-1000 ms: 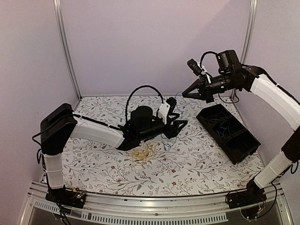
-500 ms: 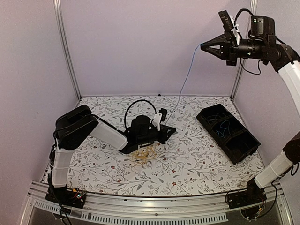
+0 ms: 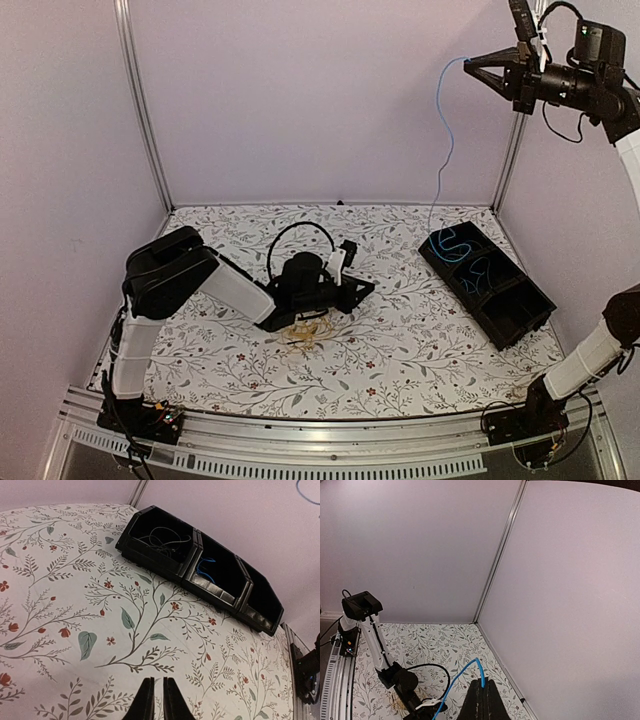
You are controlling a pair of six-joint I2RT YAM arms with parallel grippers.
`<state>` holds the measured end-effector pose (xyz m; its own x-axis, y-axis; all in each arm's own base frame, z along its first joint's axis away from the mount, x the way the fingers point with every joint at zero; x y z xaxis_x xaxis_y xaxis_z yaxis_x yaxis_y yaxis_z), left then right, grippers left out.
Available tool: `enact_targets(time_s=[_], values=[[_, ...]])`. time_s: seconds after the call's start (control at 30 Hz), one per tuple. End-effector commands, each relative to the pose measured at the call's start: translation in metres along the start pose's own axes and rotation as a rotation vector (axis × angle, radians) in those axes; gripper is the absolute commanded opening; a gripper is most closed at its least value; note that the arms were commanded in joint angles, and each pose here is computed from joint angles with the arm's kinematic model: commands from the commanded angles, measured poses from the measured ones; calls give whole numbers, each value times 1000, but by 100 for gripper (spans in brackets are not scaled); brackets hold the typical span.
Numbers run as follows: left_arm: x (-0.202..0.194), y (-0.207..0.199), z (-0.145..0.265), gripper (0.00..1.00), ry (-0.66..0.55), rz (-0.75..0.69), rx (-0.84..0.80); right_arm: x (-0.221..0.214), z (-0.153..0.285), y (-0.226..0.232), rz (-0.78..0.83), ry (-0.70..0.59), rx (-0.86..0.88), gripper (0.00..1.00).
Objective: Untangle the cables
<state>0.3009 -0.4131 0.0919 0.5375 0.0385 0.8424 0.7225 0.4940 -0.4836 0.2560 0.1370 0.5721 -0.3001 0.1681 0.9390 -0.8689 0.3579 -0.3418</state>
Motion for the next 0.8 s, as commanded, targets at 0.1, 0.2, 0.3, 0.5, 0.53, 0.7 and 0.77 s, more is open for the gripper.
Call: enact_targets(time_s=[0.1, 0.2, 0.3, 0.5, 0.53, 0.7, 0.77], values=[[13, -6, 7, 12, -14, -9, -20, -10, 17, -28, -21, 36, -173, 0], [22, -13, 15, 21, -22, -15, -23, -22, 24, -36, -29, 70, -234, 0], [32, -20, 25, 28, -34, -25, -25, -34, 33, -43, -45, 97, -284, 0], [49, -33, 44, 34, -52, -38, -33, -56, 62, -56, -78, 127, -374, 0], [51, -35, 46, 35, -55, -40, -31, -59, 65, -57, -85, 128, -379, 0], [61, -40, 54, 37, -76, -50, -9, -69, 79, -60, -111, 134, -408, 0], [63, -39, 55, 38, -77, -56, 2, -69, 85, -60, -116, 135, -420, 0]])
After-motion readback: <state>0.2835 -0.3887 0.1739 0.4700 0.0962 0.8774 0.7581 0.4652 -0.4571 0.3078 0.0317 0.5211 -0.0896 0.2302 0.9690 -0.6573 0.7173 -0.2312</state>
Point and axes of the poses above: each gripper's point midway between its finger pads, its own z axis back along the fingers, its own y axis along the line the jaws close on, x = y × z, the point moved 8 cm from there along z, back along the fingers, and after that the axes turned 2 degrees about z, right-handed, at the moved point
